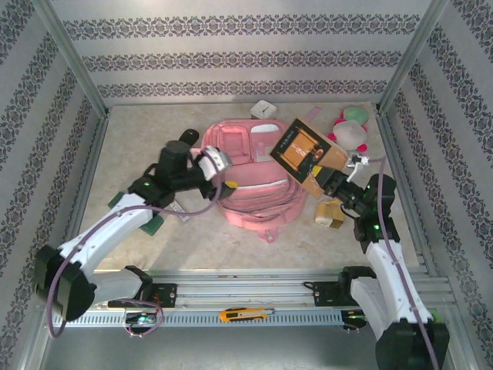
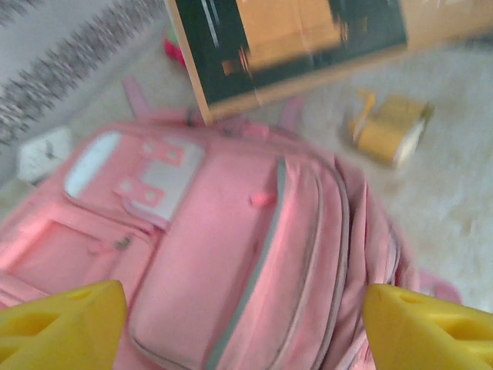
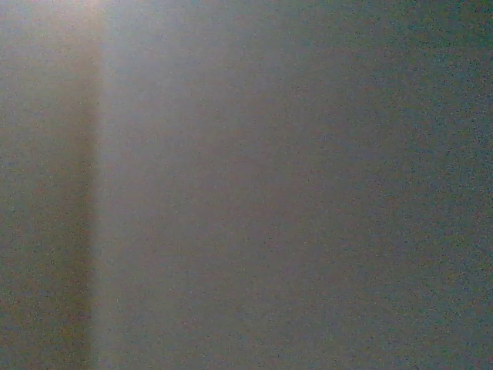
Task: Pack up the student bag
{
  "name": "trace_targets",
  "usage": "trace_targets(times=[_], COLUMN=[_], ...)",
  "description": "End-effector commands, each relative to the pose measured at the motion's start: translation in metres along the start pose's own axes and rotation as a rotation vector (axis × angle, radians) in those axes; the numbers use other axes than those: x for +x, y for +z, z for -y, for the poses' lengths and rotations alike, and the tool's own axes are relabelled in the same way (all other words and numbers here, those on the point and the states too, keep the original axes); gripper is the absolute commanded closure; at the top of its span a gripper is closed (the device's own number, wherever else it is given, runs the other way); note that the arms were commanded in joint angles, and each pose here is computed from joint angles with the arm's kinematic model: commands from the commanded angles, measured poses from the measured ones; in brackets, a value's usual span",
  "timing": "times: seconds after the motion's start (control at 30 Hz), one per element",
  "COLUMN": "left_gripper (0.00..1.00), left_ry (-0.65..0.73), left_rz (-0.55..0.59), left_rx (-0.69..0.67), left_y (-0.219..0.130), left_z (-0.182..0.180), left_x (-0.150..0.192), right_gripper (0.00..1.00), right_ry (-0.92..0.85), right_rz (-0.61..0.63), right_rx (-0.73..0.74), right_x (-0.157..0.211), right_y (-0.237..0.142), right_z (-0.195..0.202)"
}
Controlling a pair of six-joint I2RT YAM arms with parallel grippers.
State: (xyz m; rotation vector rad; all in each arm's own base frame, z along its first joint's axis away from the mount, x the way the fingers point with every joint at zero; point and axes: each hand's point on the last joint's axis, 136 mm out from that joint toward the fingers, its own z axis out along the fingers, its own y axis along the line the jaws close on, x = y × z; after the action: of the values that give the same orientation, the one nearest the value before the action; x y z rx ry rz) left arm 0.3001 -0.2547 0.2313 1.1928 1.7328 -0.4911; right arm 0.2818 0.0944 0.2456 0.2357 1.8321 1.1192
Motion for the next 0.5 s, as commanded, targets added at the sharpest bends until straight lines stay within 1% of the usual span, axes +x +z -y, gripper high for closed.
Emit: trace_targets(times=[0.0,0.1,0.2,0.33,0.47], left_gripper=[0.19,0.17,0.15,0.12,0.10], left_ry=[0.131,0.175,0.211,0.224,0.228], left_rz=[-0.189,-0.243,-0.254,-0.266,-0.286], left_rx=[-0.002,0.024,0.035,0.072,0.075], left_y=[0.030,0.055,0.075,0.097,0.117], left_z=[0.008,0.013,0.015,0.019,0.016], left_x=[0.042,0.056,0.061,0.067,0.075], right_gripper=[1.00,1.00,1.00,1.00,1.00], right_ry=[0.109,0.117,0.129,0.156,0.159], right_rz=[0.092,0.102,0.098,0.073,0.049], right_rx=[0.134,0.166,0.192,0.180,0.172], right_x=[-0.001,0.006,0.012,0.017,0.019], right_y=[-0.018,-0.027,-0.031,-0.028,-0.025], right_z=[0.022,0.026,0.032,0.033,0.032])
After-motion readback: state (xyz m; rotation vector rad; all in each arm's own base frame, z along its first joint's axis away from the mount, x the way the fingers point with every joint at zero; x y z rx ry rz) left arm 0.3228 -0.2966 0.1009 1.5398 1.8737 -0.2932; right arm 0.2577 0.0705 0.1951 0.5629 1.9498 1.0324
